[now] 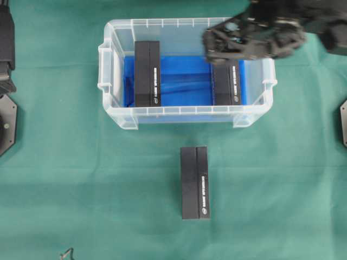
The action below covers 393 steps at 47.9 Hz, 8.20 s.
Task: Take the box out of the case with the right arm.
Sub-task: 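Move the open right gripper over the left black box in the case, then lower the right gripper around the left box and close on it, then lift the gripped left black box up out of the case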
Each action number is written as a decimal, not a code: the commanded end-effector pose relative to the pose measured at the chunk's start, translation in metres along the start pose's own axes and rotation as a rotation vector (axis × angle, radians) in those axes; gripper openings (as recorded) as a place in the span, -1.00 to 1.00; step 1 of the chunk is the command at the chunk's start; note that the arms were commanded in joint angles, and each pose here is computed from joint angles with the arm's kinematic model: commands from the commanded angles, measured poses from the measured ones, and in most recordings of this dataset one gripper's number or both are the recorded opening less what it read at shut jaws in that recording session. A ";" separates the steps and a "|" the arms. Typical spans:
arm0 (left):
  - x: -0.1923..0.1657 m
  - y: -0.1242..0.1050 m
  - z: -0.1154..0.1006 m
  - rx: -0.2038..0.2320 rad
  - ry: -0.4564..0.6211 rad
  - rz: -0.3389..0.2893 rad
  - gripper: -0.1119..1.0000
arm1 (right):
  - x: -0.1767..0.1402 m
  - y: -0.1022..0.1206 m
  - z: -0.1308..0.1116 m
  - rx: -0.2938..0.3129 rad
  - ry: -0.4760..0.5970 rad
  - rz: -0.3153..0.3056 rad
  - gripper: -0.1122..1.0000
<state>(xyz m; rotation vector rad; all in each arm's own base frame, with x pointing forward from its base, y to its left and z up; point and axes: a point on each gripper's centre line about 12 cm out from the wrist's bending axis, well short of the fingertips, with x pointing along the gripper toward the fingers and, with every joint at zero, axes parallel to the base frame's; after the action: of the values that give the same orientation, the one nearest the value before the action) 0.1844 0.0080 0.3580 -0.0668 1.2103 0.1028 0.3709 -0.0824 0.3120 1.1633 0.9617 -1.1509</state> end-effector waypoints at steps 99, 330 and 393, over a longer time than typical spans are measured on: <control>-0.007 0.001 0.005 -0.002 -0.029 0.001 -0.80 | 0.026 0.139 0.002 -0.070 0.012 0.191 0.87; -0.007 0.001 0.006 -0.003 -0.043 0.000 -0.80 | 0.121 0.135 -0.008 0.034 0.050 0.115 0.45; -0.008 0.001 0.006 -0.003 -0.046 0.000 -0.80 | -0.062 0.132 0.018 0.047 -0.134 0.224 0.42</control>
<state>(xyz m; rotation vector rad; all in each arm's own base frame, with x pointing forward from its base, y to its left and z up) 0.1853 0.0082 0.3587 -0.0671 1.1933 0.1040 0.5066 -0.0904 0.3540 1.1571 0.7741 -1.1214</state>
